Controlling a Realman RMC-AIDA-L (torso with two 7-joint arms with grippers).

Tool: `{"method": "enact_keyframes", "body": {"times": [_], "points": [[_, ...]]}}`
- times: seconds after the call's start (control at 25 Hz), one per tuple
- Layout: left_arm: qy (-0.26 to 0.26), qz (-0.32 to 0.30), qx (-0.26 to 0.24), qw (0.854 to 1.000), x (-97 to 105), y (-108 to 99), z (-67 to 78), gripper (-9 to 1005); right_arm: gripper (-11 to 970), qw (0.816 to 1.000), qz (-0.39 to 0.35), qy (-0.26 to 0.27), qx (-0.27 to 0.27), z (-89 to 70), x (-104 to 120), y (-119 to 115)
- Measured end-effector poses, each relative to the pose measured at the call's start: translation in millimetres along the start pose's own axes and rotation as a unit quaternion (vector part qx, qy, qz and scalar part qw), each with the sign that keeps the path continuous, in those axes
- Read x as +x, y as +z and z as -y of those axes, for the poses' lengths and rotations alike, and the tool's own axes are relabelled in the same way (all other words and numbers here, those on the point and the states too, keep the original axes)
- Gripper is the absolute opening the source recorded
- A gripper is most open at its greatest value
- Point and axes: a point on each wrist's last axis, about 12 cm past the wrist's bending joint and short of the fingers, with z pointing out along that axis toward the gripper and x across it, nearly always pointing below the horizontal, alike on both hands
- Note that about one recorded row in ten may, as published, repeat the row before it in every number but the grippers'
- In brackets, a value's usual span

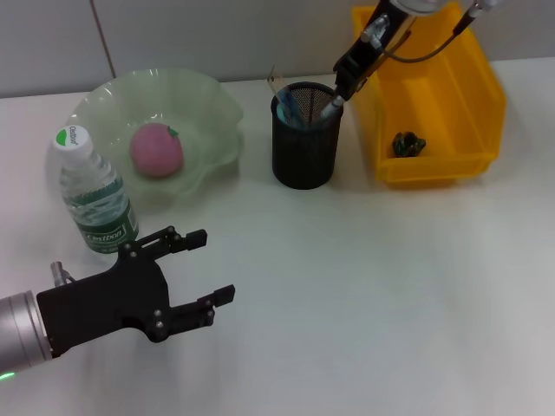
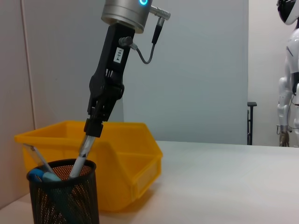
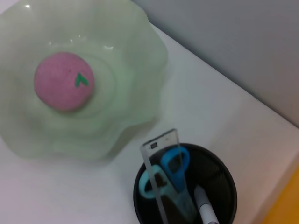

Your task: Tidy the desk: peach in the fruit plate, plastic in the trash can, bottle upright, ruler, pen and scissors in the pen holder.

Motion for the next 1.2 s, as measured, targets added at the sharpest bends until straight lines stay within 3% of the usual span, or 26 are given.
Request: {"method": "enact_keyframes", "body": {"times": [0.44,0.64,0.72,0.96,1.08,1.2], "points": [[0.002,-0.004,-0.004,1.000,0.5,-1.9,-1.6,783,136,1.000,0.024,0.003,0.010,-5.7,-10.5,1.4],[0.000,-0.004,-0.004,1.000,0.6,-1.9,-1.7,783,351,1.000,0.029,0.001,0.011,-8.2,-12.4,2.9],[0.000,-0.004,-0.004,1.000,0.6,-1.9,-1.7,783,552,0.999,0.030,0.000,0.010,-9.0,-12.0,3.7],[-0.001,-0.008,-0.007,1.000,1.3,-1.7,-2.7,783,737,0.998,0.068,-0.002,0.010,-13.0,-6.1,4.5],[-0.008,-0.010,-0.011,1.000,2.5,-2.4,-2.6,783,737,0.993,0.115,0.003,-0.004,-13.2,8.2,3.0],[-0.011,-0.009,-0.011,1.000,2.9,-2.8,-1.9,783,738,0.983,0.174,0.006,-0.058,-15.9,22.4,2.5]]}}
